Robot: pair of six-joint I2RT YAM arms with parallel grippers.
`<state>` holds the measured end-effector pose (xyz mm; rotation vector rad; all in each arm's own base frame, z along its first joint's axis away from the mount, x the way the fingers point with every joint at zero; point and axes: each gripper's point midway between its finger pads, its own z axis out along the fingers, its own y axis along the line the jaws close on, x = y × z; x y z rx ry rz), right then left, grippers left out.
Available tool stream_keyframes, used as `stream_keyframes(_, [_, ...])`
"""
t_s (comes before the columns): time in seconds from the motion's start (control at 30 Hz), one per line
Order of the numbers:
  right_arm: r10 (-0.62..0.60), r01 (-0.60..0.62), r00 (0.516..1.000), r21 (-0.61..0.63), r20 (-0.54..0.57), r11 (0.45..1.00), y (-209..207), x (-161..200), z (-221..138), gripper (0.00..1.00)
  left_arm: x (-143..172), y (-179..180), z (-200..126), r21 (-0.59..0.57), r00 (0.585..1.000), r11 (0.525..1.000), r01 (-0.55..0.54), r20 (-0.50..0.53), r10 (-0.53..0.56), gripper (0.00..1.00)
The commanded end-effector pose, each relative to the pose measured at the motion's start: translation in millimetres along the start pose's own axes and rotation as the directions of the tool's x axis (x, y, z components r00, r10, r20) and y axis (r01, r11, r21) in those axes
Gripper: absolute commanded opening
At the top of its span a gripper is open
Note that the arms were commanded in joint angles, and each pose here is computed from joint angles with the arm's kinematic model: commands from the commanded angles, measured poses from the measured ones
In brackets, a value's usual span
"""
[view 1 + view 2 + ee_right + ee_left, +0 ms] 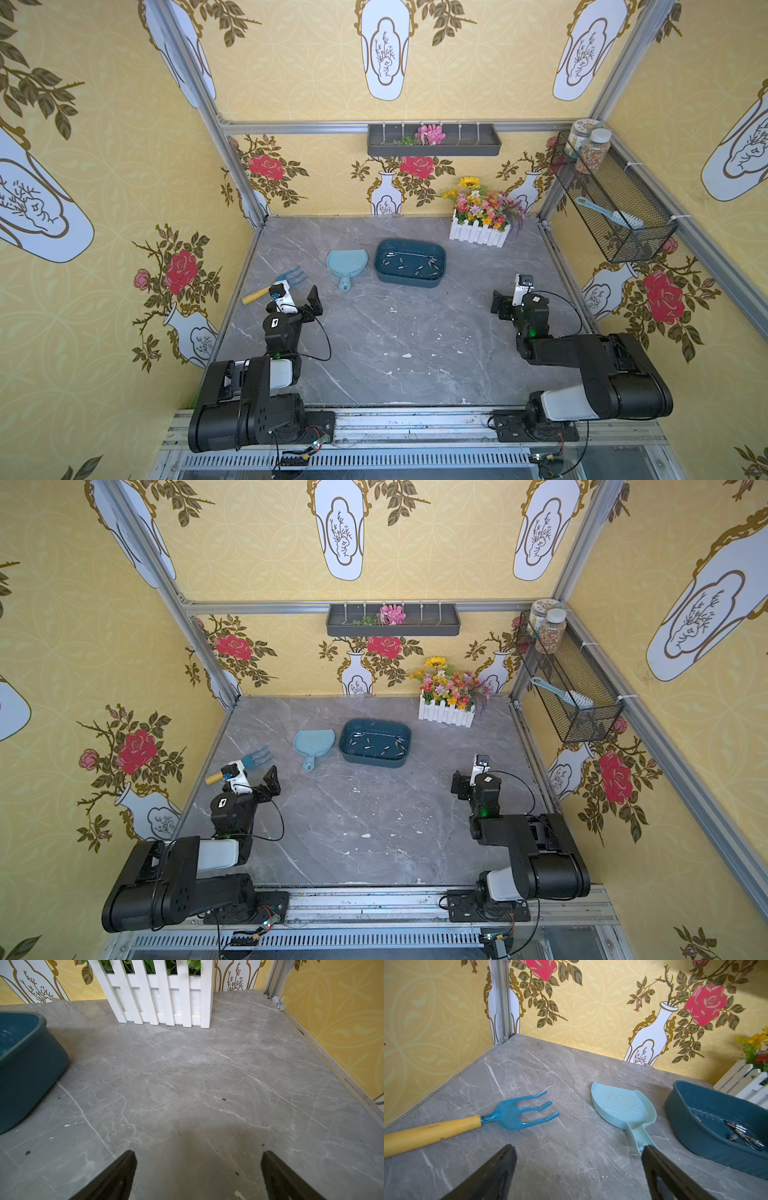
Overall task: Put the bit on the desktop into the storage box
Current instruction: Reset both arms
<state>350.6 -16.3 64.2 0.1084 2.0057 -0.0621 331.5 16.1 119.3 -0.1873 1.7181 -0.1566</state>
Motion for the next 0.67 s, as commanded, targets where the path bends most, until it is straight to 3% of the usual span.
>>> stream_keyframes(0.0, [0.003,-0.003,0.998,0.002,0.057,1.000,-0.3,-13.9,-0.9,0.97,-1.8,2.8,-0.1,-0.015,1.000,1.000,0.005,0.007,-0.005,1.00])
stream_keyframes(0.63, [-0.021,0.021,0.998,-0.007,0.055,1.000,5.3,-13.6,-0.3,0.97,-2.1,3.0,-0.3,-0.017,1.000,1.000,0.007,0.009,-0.007,1.00])
